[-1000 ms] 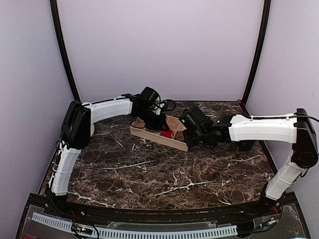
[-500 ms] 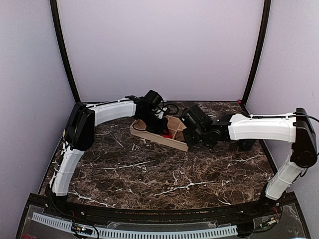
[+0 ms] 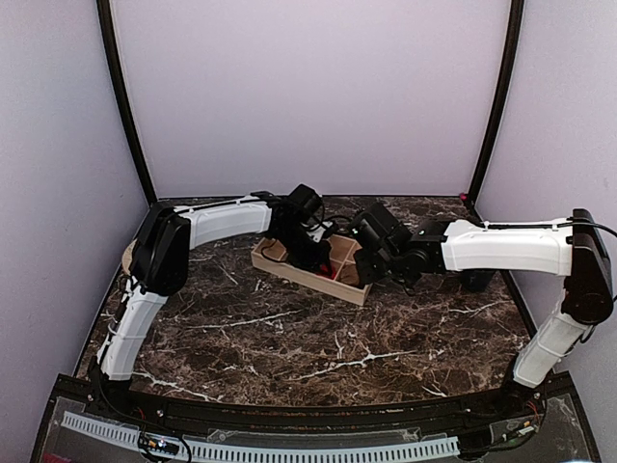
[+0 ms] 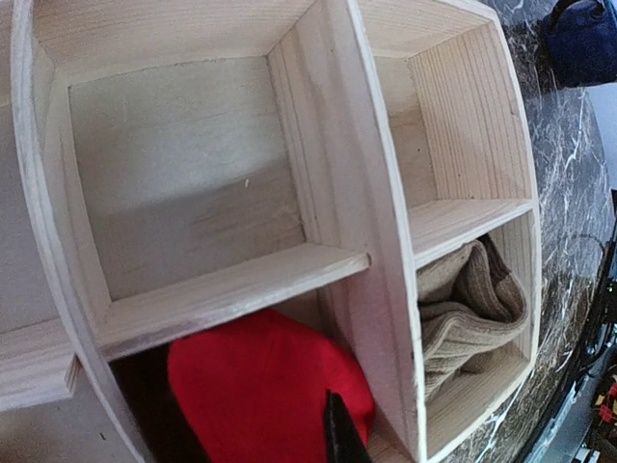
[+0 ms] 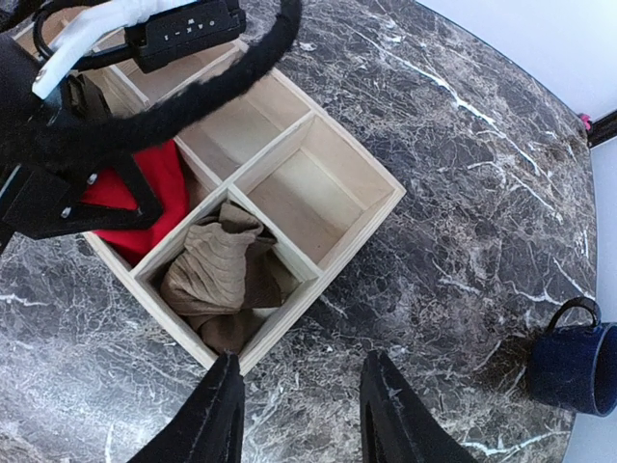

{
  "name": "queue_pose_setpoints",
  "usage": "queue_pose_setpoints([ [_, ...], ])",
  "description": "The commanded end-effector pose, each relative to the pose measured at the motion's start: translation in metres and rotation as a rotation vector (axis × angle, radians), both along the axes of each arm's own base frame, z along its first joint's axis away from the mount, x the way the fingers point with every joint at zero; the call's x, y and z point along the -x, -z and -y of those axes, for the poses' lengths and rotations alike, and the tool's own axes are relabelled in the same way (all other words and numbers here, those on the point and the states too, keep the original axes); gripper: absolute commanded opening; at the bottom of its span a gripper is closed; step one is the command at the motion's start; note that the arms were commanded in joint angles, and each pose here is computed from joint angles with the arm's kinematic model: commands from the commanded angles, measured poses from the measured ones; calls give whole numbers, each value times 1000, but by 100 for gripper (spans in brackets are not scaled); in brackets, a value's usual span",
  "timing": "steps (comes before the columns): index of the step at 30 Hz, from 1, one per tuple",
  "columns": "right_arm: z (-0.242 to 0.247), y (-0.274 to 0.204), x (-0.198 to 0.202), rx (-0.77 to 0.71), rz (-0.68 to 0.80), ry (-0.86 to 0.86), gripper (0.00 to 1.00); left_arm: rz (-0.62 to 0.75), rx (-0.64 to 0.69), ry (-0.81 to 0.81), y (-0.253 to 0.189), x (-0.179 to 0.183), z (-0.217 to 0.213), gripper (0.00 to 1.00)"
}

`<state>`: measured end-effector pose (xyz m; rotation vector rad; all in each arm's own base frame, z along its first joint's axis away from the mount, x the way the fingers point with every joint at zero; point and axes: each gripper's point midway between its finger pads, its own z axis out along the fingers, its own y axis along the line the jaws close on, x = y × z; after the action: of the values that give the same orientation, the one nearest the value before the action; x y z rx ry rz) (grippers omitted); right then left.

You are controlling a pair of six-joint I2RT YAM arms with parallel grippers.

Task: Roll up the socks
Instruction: Place the sock in the storage box.

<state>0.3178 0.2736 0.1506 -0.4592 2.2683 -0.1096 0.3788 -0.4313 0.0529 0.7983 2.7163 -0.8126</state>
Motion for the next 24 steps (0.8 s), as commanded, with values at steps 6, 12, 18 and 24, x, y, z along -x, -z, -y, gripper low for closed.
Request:
queue_pose_setpoints([
  [6, 6, -6, 0, -12, 5, 19, 39, -208, -108, 75, 46, 50, -13, 0],
  [12, 8, -2, 2, 0, -7, 18, 39, -227, -99, 60, 49, 46, -8, 8],
  [18, 10, -16, 4, -27, 13, 18, 39, -217, -132, 33, 53, 41, -11, 29],
  [24, 10, -18, 4, -26, 13, 16, 39, -131, -171, -4, 34, 27, -18, 57],
])
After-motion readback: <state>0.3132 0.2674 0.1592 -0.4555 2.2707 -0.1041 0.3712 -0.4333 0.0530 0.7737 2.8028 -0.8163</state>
